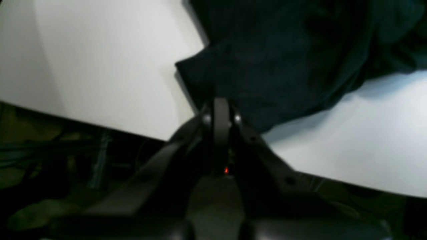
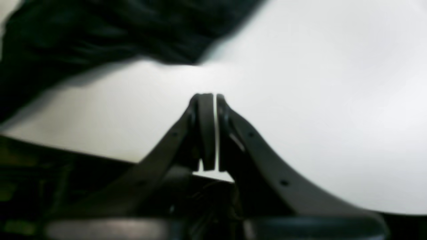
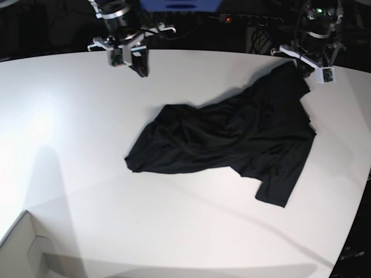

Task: Layout the t-shirt on the table in an organized manner, then fold the t-shirt properly
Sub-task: 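Lower both grippers toward the black t-shirt and grasp its edges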

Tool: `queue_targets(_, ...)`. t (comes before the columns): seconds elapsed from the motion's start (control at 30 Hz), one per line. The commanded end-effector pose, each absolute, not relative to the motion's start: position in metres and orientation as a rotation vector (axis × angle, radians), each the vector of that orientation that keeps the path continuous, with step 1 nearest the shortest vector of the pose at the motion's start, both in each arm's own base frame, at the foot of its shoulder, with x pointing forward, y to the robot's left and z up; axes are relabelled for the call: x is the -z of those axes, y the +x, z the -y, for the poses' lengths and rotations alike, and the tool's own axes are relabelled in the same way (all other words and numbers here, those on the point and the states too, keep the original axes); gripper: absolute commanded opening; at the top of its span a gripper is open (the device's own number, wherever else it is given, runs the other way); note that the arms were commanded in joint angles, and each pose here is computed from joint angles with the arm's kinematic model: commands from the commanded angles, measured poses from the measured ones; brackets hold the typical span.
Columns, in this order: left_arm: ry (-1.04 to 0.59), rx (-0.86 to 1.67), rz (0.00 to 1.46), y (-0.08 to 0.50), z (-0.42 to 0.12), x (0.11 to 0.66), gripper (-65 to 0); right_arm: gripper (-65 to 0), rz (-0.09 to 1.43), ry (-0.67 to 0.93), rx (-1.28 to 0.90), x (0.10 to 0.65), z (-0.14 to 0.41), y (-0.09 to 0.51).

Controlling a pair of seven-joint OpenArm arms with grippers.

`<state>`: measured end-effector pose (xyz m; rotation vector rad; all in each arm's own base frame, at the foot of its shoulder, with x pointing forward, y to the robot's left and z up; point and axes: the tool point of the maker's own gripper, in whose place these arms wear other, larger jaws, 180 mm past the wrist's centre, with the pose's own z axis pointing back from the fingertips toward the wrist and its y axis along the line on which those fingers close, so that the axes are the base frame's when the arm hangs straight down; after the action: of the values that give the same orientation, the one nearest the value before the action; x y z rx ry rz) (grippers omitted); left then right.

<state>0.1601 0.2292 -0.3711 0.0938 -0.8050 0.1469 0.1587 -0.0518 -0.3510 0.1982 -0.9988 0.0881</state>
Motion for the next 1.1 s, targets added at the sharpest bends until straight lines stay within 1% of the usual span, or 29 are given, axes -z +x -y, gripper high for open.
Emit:
queue_targets(0.0,0.104,-0.135,0.829,0.162,-0.231,0.364,-62.6,-64.9,1.026,0.223,-0.097,0.342,0.044,0.164)
queue_targets(0.07,0.104,-0.135,0.829,0.162,-0.231,0.364,-57.4,-64.9,1.006,0.251,-0.119,0.343,0.032,0.170)
queue_targets(0.17,0.107,-0.130,0.832,0.164,-0.232,0.363,-46.3,-64.9,0.983,0.283,-0.150,0.342,0.017,0.177)
queue_targets(0.23,0.109,-0.129,0.843,0.167,-0.232,0.361,-41.5,-64.9,0.978,0.292,-0.160,0.342,0.013,0.179)
queue_targets(0.3,0.116,-0.130,0.846,0.168,-0.234,0.360,-41.0,-64.8,0.991,0.290,-0.164,0.339,0.013,0.185)
queue_targets(0.37,0.127,-0.142,0.855,0.170,-0.240,0.358,-41.0,-62.4,0.997,0.289,-0.167,0.338,0.013,0.188)
queue_targets(0.47,0.138,-0.147,0.860,0.171,-0.245,0.356,-41.0,-54.0,1.014,0.289,-0.171,0.335,0.013,0.193)
queue_targets(0.6,0.138,-0.147,0.879,0.178,-0.245,0.353,-41.0,-39.8,1.033,0.290,-0.176,0.331,0.012,0.199)
queue_targets(0.7,0.138,-0.149,0.884,0.179,-0.245,0.351,-41.0,-33.3,1.055,0.289,-0.179,0.326,0.012,0.207)
queue_targets(0.8,0.137,-0.150,0.885,0.180,-0.245,0.351,-41.0,-31.4,1.084,0.286,-0.185,0.320,0.012,0.217)
queue_targets(1.0,0.135,-0.150,0.885,0.180,-0.244,0.351,-41.0,-31.0,1.132,0.265,-0.221,0.313,0.017,0.236)
queue_targets(1.07,0.134,-0.149,0.885,0.180,-0.244,0.351,-41.0,-31.0,1.124,0.252,-0.229,0.315,0.019,0.242)
